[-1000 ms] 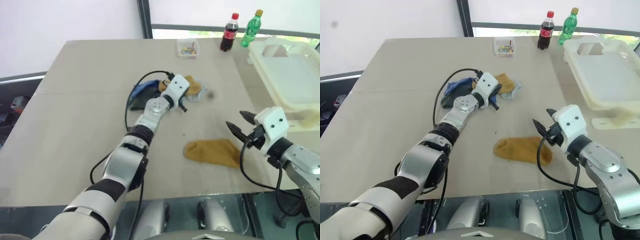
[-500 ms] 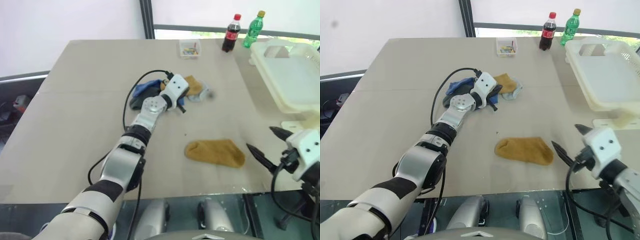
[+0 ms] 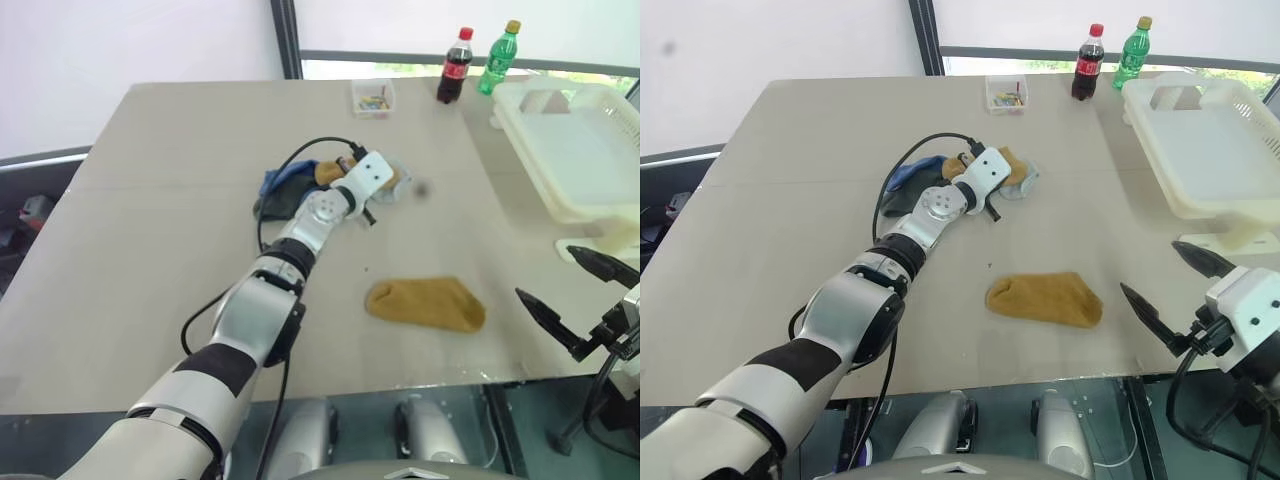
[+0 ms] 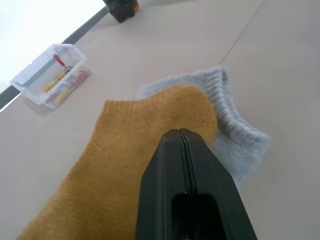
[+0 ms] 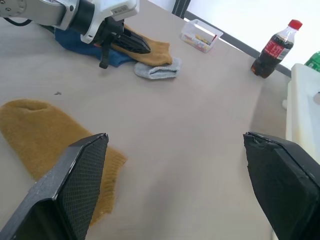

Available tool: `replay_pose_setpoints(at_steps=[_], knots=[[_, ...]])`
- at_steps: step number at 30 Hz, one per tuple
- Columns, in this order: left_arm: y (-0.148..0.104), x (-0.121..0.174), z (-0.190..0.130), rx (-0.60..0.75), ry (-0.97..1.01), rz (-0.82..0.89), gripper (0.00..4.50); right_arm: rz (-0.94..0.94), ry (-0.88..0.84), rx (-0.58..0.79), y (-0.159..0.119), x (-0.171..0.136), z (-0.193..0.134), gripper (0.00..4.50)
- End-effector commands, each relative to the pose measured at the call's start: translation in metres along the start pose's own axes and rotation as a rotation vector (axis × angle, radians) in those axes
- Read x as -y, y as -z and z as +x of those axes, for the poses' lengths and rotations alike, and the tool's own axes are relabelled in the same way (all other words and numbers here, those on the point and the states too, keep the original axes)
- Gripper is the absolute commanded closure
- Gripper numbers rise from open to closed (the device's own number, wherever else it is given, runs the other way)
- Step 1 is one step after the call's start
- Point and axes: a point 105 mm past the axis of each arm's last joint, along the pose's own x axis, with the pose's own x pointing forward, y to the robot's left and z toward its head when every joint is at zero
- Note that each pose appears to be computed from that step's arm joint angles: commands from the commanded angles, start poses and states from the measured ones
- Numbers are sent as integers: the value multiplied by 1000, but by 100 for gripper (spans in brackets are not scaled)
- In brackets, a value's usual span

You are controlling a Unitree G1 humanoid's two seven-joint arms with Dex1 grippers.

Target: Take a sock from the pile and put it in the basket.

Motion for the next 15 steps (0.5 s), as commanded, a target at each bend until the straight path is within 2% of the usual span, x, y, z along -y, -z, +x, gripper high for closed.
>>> replay_pose_setpoints(at_steps=[1,4,15], knots=[[-12,-8,2,28,-29,16,321,-44,14,30,-9,3,1,0],[-12,-6,2,26,-33,23,188,-59,22,28,-8,6,5,0],[-7,7,6,-8,-11,82,188,-65,28,31,-9,9,12,0]])
